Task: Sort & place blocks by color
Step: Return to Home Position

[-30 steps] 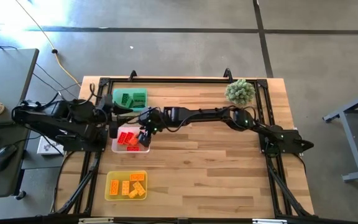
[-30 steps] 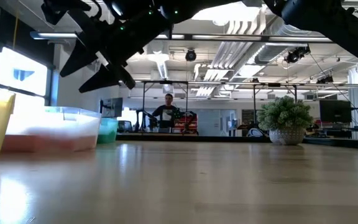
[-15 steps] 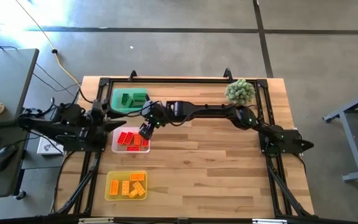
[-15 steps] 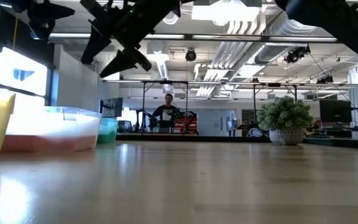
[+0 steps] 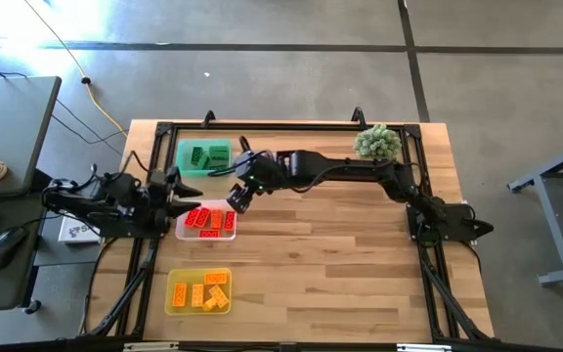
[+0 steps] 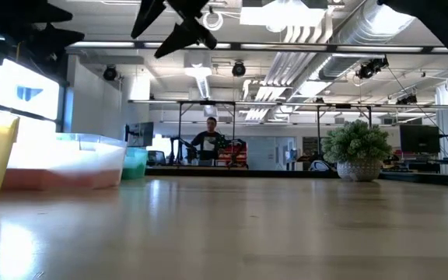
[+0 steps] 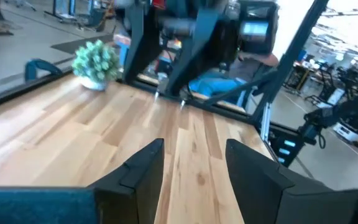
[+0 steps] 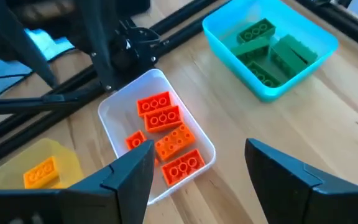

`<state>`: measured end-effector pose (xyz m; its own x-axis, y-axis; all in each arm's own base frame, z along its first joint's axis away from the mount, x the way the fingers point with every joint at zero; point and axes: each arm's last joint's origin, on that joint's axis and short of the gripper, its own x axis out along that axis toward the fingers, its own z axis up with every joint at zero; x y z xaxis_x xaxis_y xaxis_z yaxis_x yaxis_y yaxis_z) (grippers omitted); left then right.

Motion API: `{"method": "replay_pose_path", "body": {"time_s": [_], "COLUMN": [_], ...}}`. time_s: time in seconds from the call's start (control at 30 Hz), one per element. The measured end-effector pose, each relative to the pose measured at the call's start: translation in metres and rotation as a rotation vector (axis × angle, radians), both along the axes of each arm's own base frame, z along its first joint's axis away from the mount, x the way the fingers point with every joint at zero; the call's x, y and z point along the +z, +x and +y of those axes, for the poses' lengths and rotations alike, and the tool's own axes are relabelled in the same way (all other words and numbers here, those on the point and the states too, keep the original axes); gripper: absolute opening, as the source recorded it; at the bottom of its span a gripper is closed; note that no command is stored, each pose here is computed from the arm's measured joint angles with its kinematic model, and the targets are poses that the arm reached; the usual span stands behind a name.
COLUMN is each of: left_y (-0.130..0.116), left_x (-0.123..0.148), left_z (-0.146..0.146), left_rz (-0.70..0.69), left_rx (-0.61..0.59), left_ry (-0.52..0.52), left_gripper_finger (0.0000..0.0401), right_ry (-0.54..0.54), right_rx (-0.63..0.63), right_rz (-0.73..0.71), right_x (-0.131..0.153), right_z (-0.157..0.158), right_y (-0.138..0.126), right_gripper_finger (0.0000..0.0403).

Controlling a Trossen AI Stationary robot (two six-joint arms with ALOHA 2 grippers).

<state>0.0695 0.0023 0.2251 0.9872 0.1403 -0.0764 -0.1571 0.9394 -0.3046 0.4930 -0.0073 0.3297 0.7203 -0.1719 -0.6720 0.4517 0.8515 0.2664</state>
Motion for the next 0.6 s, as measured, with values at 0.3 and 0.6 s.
{"method": "replay_pose_path", "body": {"time_s": [0.3, 0.6], "left_y": [0.017, 0.023], "left_x": [-0.035, -0.052], "left_z": [-0.003, -0.004], "left_rz": [0.005, 0.023], "left_rx": [-0.068, -0.097], "left_ry": [0.008, 0.005], "left_gripper_finger": [0.0161, 0.0161], "right_ry": [-0.051, -0.153], "right_rx": [0.009, 0.041], "right_rz": [0.039, 0.177], "right_x": [0.022, 0.035], "right_z": [0.022, 0.042], "right_y": [-0.022, -0.051], "right_gripper_finger": [0.0236, 0.0236]}}
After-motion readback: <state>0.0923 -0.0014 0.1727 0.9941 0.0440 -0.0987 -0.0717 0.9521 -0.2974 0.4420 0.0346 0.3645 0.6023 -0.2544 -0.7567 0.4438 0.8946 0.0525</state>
